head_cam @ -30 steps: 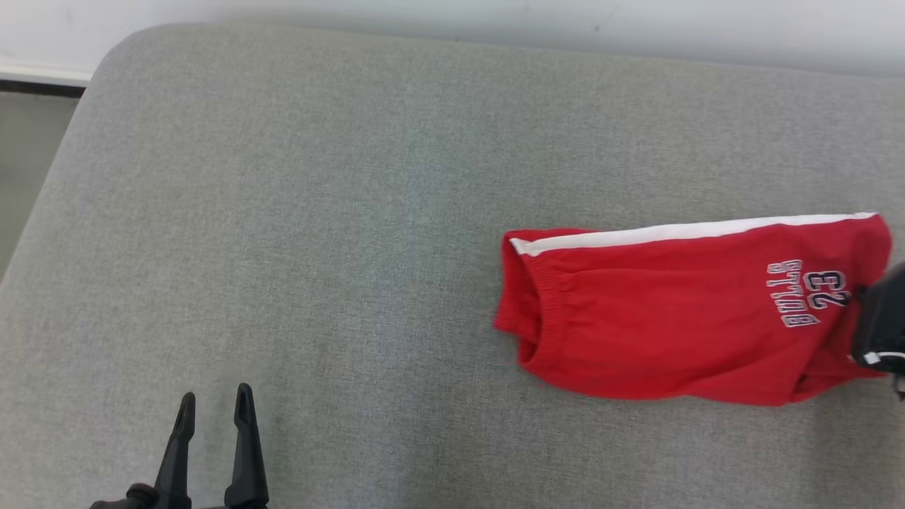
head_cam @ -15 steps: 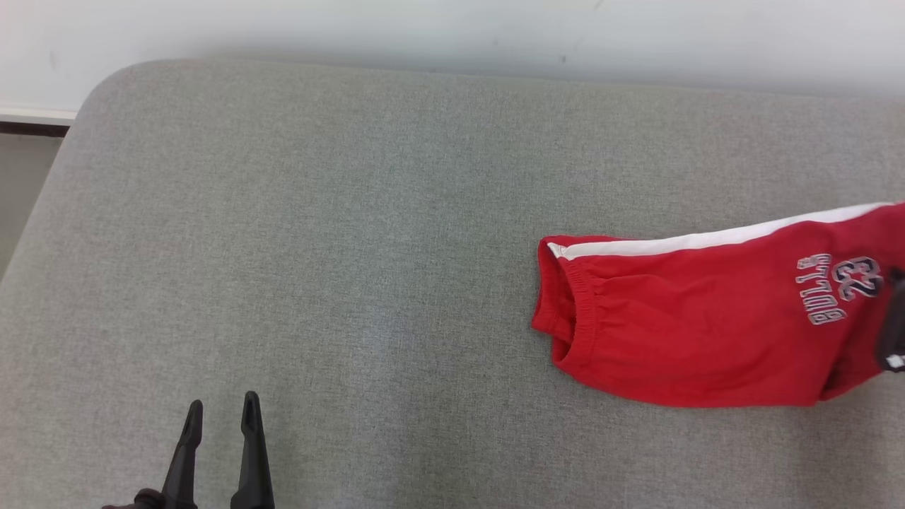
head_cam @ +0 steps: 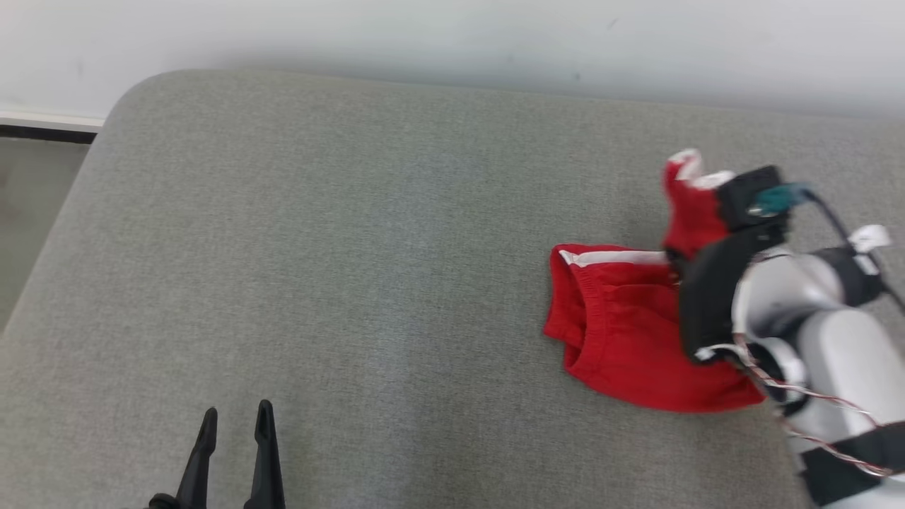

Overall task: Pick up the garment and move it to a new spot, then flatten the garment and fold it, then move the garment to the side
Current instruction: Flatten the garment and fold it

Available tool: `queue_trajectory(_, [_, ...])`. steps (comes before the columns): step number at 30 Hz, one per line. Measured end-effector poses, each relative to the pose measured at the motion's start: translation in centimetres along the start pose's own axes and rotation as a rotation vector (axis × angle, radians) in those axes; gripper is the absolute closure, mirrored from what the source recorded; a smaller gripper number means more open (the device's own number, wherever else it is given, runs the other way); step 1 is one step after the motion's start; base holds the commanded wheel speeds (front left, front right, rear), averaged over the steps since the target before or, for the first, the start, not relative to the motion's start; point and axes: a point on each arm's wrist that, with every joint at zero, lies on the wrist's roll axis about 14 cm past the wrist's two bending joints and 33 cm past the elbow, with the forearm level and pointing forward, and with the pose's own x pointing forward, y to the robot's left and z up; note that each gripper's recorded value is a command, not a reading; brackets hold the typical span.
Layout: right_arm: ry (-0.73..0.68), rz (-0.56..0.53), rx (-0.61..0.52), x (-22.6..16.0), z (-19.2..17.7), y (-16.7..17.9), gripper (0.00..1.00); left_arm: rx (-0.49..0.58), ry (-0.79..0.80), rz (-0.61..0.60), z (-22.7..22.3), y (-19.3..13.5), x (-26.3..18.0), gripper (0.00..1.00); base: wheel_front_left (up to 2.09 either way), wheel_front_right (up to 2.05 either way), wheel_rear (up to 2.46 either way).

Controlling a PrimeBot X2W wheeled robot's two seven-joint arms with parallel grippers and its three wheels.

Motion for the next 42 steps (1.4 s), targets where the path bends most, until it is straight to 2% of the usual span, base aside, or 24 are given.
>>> queue_trajectory(1, [0.002,0.053,-0.016,0.7,0.4,2.0,1.00,-0.004,-0.002,0.004,0.1,0.1,-0.2,0.00,0.00,0.00,0.00])
queue_trajectory(7, [0.052,0.216,-0.044,2.5,-0.4,8.4,1.00,-0.009,-0.011,0.026,0.4,0.6,-0.9,0.00,0.00,0.00,0.00])
queue_trajectory(15, [0.081,0.268,-0.080,4.1,-0.9,10.9,1.00,-0.018,-0.021,0.064,0.8,1.5,-1.6,0.00,0.00,0.00,0.00])
queue_trajectory(16, [0.082,0.272,-0.080,4.2,-0.9,11.0,0.73,-0.018,-0.021,0.067,0.8,1.6,-1.6,0.00,0.00,0.00,0.00])
queue_trajectory(17, [0.076,0.281,-0.071,4.3,-0.8,11.3,0.00,-0.018,-0.020,0.070,0.7,1.7,-1.6,0.00,0.00,0.00,0.00])
queue_trajectory(23, [-0.042,0.332,0.033,3.2,2.3,11.5,0.00,-0.020,-0.026,0.077,0.9,1.8,-1.5,0.00,0.00,0.00,0.00])
queue_trajectory(27, [-0.127,0.233,0.058,2.2,4.1,7.1,0.00,-0.023,-0.033,0.064,1.1,1.5,-1.4,0.00,0.00,0.00,0.00])
queue_trajectory(32, [-0.146,0.069,0.096,1.0,3.0,1.0,0.00,-0.028,-0.040,0.040,1.2,0.8,-1.2,0.00,0.00,0.00,0.00])
queue_trajectory(35, [-0.136,0.008,0.104,0.5,1.4,-1.0,0.00,-0.030,-0.042,0.028,1.3,0.4,-1.1,0.00,0.00,0.00,0.00])
queue_trajectory(42, [-0.168,0.002,0.074,-0.4,0.2,-0.4,0.00,-0.028,-0.044,0.016,1.3,0.2,-1.0,0.00,0.00,0.00,0.00])
